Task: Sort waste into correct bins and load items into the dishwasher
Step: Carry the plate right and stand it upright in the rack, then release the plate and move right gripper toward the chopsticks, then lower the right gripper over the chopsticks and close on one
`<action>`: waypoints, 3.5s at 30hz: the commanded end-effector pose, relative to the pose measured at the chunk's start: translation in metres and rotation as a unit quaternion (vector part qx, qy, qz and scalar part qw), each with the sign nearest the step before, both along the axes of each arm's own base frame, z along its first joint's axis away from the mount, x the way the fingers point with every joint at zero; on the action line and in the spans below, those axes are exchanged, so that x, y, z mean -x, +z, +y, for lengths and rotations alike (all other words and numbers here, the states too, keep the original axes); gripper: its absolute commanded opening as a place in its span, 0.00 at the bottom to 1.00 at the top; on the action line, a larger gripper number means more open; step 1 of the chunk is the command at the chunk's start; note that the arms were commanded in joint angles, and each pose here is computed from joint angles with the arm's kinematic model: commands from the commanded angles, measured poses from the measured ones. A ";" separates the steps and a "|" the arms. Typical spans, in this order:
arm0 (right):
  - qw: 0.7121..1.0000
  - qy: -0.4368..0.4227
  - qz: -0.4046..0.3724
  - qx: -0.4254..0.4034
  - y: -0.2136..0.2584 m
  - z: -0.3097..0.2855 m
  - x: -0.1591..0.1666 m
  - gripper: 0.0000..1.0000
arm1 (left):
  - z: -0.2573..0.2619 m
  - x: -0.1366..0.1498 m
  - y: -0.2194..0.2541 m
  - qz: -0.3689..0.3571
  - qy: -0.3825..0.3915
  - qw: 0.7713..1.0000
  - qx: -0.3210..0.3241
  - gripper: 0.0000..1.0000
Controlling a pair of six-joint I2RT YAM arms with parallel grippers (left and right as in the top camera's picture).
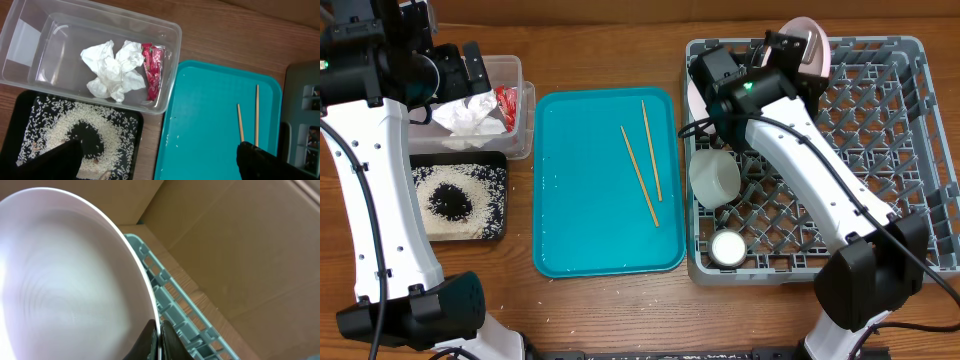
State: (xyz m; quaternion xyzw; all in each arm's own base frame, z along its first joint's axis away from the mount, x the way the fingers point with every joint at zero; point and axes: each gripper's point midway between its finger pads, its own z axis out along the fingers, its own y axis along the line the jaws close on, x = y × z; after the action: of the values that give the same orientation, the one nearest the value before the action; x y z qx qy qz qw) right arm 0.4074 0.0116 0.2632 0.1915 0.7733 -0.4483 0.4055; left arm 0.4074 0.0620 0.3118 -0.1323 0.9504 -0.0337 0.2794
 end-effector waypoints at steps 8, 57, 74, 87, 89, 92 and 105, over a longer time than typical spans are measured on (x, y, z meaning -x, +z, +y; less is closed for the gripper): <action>1.000 0.000 -0.014 -0.006 -0.024 -0.005 -0.002 0.04 | -0.001 -0.003 0.002 -0.003 0.004 1.000 0.000 1.00; 0.751 0.431 0.311 -0.392 -0.109 0.258 0.018 0.54 | -0.001 -0.003 0.002 -0.003 0.005 1.000 0.000 1.00; 0.691 0.409 0.404 -0.438 -0.212 0.310 0.042 0.44 | -0.001 -0.003 0.002 -0.003 0.005 1.000 0.000 1.00; 0.706 0.380 0.416 -0.429 -0.255 0.307 0.037 0.38 | -0.001 -0.003 0.002 -0.003 0.005 1.000 0.000 1.00; 0.706 0.380 0.416 -0.429 -0.255 0.307 0.036 0.36 | -0.001 -0.003 0.002 -0.003 0.005 1.000 0.000 1.00; 0.707 0.384 0.411 -0.428 -0.254 0.309 0.034 0.34 | -0.001 -0.003 0.002 -0.003 0.005 1.000 0.000 1.00; 0.768 0.403 0.359 -0.346 -0.220 0.295 -0.005 0.35 | -0.001 -0.003 0.002 -0.003 0.004 1.000 0.000 1.00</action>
State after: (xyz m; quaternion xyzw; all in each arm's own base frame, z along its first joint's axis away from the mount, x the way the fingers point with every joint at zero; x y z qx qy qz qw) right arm 0.3963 0.3123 0.0283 -0.1789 0.9766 0.0470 0.1101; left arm 0.4074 0.0620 0.3118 -0.1323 0.9504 -0.0337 0.2794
